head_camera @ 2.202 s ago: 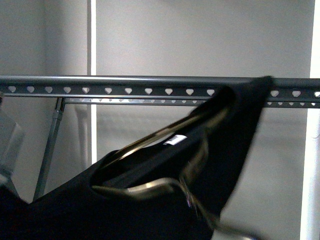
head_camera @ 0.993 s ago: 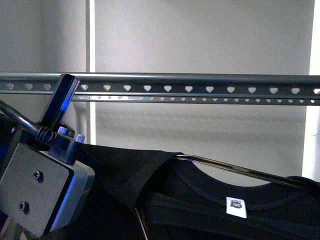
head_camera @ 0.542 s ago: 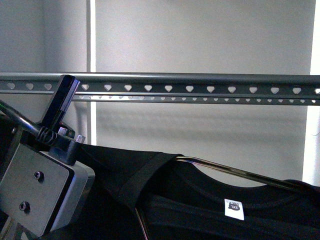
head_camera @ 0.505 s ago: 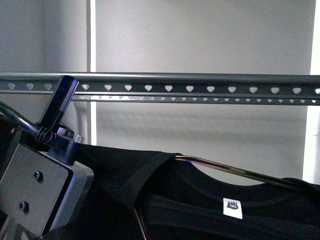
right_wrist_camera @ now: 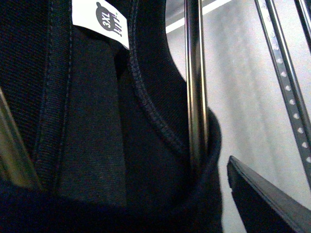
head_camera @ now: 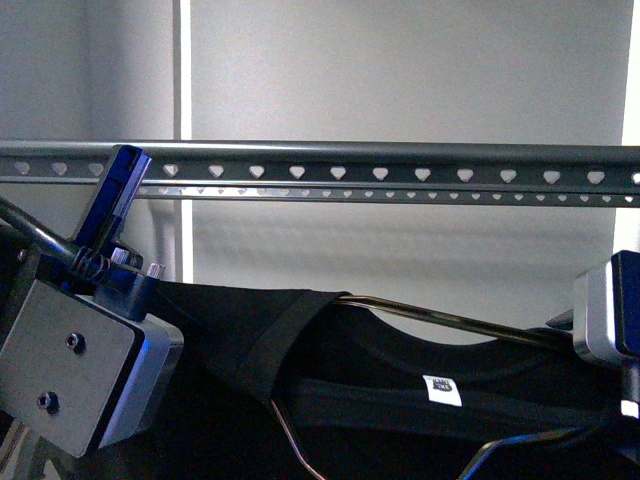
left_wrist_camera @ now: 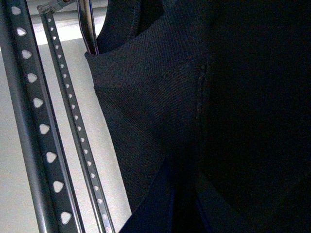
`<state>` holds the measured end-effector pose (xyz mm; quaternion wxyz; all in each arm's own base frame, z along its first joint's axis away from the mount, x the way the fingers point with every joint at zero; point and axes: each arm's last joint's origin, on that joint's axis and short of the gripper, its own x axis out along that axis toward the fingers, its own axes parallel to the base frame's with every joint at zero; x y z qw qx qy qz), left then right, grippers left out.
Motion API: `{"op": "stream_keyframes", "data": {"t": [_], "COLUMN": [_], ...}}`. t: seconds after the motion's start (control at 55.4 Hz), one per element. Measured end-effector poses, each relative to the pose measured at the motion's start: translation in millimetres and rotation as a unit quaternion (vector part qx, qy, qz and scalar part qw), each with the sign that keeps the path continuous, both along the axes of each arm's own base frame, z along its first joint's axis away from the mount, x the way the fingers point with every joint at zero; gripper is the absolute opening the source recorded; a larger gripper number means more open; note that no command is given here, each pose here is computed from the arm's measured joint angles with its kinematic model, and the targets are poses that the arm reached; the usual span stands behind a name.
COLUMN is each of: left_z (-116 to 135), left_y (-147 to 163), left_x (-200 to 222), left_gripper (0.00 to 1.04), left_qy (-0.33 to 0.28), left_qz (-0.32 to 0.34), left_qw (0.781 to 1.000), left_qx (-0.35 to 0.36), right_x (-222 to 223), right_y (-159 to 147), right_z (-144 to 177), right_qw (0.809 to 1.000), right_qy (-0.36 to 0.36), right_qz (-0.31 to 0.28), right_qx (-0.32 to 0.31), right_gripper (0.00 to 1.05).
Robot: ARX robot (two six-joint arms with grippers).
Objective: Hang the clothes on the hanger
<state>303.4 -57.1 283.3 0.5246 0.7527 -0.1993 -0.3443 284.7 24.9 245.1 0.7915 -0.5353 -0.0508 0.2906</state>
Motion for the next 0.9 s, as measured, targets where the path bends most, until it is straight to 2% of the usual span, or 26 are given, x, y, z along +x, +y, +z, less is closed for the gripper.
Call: {"op": "stream_keyframes", "data": {"t": [0.072, 0.271, 0.343, 0.397, 0.505, 0.632, 0.704, 0.758, 0.83, 0.884, 0.903], "left_z": [1.3, 5.4, 5.4, 5.4, 5.5, 5.5, 5.5, 5.2, 5.1, 5.0, 5.0], "left_y": [0.3, -1.0, -0.9, -0.9, -0.9, -0.9, -0.8, -0.7, -0.5, -0.4, -0.4], "left_x": [0.4, 0.4, 0.4, 0.4, 0.3, 0.3, 0.4, 0.6, 0.8, 1.0, 1.0], "left_gripper": [0.06, 0.42, 0.54, 0.6, 0.74, 0.99, 1.0, 0.96, 1.01, 0.98, 0.96], "left_qy": [-0.001, -0.007, -0.008, -0.008, -0.008, -0.008, -0.008, -0.007, -0.007, -0.007, -0.007], "left_qz": [0.002, -0.011, -0.011, -0.011, -0.011, -0.011, -0.009, -0.005, 0.0, 0.003, 0.003], "left_qw": [1.0, 1.0, 1.0, 1.0, 1.0, 1.0, 1.0, 1.0, 1.0, 1.0, 1.0], "left_qx": [-0.002, -0.008, -0.007, -0.007, -0.008, -0.007, -0.007, -0.006, -0.004, -0.003, -0.003], "right_x": [4.1, 3.0, 0.4, -1.5, -8.1, -21.2, -28.2, -32.2, -35.9, -35.4, -35.0], "right_y": [-2.3, -17.2, -26.9, -32.7, -41.0, -53.7, -58.6, -62.6, -66.6, -68.1, -68.2], "right_z": [0.2, -5.2, -8.5, -11.3, -17.1, -26.3, -28.1, -26.6, -20.0, -14.3, -13.3], "right_qw": [0.999, 0.991, 0.982, 0.973, 0.954, 0.922, 0.896, 0.869, 0.832, 0.806, 0.803], "right_qy": [0.025, 0.096, 0.136, 0.168, 0.223, 0.283, 0.317, 0.342, 0.364, 0.378, 0.379], "right_qz": [-0.011, -0.043, -0.073, -0.101, -0.135, -0.17, -0.174, -0.182, -0.186, -0.188, -0.188], "right_qx": [0.026, 0.082, 0.109, 0.125, 0.145, 0.201, 0.257, 0.308, 0.374, 0.415, 0.42], "right_gripper": [0.5, 0.2, 0.15, 0.13, 0.12, 0.09, 0.06, 0.05, 0.05, 0.05, 0.05]}}
